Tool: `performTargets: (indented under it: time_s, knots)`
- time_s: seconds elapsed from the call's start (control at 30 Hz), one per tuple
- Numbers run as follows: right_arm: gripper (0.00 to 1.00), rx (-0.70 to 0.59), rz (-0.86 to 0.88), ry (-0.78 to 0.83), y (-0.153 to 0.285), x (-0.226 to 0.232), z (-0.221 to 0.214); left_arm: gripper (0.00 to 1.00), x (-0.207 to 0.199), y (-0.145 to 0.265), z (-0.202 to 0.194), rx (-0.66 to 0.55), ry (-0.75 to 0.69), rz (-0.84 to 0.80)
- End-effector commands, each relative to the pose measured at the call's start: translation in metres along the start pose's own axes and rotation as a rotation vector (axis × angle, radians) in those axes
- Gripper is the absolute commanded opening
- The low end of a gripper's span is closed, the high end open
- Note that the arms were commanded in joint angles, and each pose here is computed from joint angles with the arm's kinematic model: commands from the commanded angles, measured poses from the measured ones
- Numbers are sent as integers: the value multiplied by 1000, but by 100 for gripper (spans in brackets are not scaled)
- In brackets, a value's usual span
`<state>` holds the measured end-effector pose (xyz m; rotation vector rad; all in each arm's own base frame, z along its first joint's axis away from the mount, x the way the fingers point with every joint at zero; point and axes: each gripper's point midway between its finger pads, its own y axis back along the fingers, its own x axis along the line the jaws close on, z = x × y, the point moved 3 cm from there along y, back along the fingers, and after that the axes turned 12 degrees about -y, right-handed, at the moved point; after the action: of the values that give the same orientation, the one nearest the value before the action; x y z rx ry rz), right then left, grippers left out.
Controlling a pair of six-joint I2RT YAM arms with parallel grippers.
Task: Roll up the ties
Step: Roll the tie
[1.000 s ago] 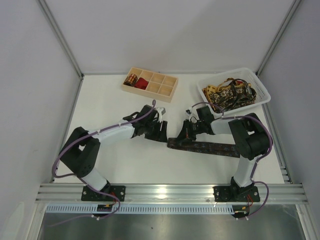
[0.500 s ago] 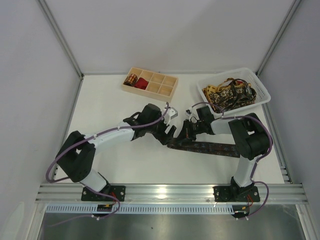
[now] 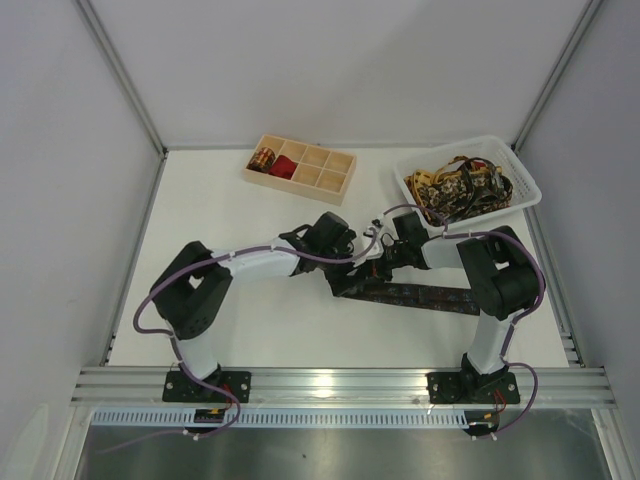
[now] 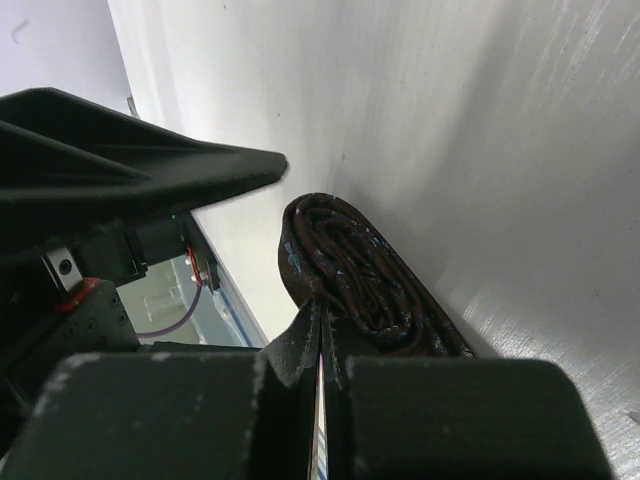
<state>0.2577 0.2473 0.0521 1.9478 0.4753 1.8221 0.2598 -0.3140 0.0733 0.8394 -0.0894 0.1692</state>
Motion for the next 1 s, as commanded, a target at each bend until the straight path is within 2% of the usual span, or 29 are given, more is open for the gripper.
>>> performTargets:
  time_s: [0.0, 0.2, 0.43, 0.53, 0.63, 0.67, 0.97]
  knots:
    - [0, -34, -99, -12, -5, -28, 1, 91, -3, -11, 18, -24, -178, -70]
    - [0, -35, -83, -8, -2, -19, 3, 90, -34, -27, 5, 37, -208, -207]
    - [0, -47, -70, 13, 0, -10, 7, 85, -40, -37, -14, 125, -209, -197]
    - [0, -51, -69, 9, 1, -9, 7, 74, -41, -39, -21, 145, -200, -183]
    - [0, -55, -70, 6, 1, -8, 7, 50, -42, -38, -24, 151, -198, -171]
    - [0, -55, -69, 6, 2, -8, 7, 40, -41, -38, -24, 150, -199, -164]
    - [0, -72, -59, 17, 12, 10, 7, 34, -43, -34, -25, 143, -220, -142]
